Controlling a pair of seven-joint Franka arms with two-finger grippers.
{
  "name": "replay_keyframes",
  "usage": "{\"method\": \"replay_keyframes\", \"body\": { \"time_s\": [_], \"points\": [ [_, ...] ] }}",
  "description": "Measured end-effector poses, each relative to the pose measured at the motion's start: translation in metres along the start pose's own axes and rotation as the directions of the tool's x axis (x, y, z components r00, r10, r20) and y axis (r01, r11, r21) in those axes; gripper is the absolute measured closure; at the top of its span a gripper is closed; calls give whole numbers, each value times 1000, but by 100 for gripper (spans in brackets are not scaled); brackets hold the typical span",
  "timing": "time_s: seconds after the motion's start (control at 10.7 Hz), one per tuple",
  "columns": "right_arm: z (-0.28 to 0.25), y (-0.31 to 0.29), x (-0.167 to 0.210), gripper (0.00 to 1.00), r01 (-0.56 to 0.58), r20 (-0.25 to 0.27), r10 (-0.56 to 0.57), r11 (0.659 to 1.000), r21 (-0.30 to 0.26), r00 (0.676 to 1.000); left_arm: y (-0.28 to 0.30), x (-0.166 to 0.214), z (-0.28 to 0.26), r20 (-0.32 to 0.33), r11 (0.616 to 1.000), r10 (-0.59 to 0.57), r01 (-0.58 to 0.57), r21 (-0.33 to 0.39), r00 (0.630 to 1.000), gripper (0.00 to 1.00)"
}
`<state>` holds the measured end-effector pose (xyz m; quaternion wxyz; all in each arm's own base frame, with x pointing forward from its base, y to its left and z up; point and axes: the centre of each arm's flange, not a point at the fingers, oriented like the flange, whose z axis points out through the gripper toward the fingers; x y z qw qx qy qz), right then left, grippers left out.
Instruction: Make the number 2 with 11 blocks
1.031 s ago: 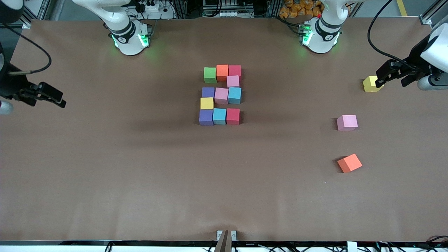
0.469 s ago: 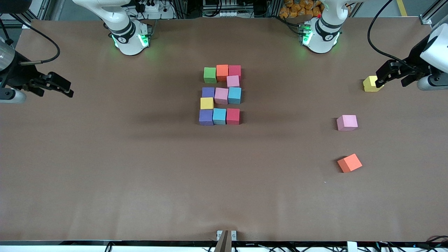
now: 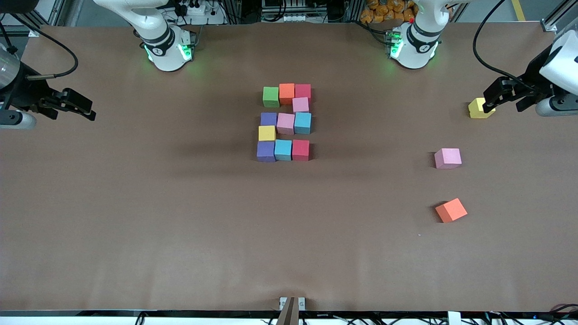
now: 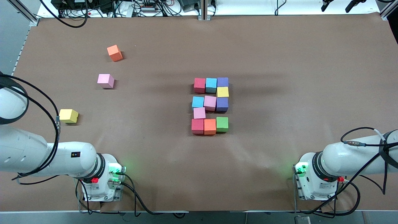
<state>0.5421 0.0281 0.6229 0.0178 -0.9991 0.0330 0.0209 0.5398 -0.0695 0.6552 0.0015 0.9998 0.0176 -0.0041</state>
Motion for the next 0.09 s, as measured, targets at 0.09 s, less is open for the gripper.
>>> {"method": "replay_keyframes", "body": {
  "time_s": [0.09],
  "points": [
    [0, 0, 0, 0, 0, 0, 0, 1000, 0, 1000, 0, 0, 0, 0, 1000, 0, 0, 0, 1000, 23]
  ]
}}
